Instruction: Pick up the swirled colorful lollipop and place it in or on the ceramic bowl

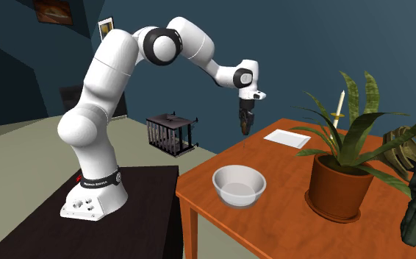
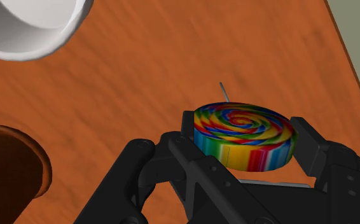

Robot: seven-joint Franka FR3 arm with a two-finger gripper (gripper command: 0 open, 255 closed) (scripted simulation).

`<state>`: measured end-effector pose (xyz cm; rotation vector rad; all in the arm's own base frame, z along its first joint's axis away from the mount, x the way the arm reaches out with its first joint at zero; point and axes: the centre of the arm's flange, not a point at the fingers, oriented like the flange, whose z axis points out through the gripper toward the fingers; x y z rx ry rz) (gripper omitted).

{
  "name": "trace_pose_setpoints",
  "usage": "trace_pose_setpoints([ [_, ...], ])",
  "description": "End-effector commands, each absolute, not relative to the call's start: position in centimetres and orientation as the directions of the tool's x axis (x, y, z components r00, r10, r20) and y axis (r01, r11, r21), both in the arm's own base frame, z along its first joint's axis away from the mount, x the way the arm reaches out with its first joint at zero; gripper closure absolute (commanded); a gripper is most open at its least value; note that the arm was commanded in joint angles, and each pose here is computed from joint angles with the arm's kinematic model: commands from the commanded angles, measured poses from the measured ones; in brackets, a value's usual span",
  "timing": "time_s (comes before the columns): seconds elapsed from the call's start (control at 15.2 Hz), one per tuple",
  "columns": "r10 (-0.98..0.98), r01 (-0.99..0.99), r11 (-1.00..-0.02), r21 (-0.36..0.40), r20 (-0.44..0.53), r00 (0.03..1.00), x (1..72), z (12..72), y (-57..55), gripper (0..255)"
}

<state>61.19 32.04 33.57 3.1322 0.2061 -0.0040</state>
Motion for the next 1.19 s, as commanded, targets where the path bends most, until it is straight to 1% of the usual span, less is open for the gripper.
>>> trace_pose_setpoints([
  [0.0,0.131,0.131,-0.991,0.003,-0.003,0.991,61.2,34.6,32.0,255],
  [0.73,0.131,0.131,-0.991,0.003,-0.003,0.991,61.2,39.9,32.0,255],
  [1.12,0.131,0.131,-0.991,0.003,-0.003,0.991,58.8,41.2,24.5,255],
])
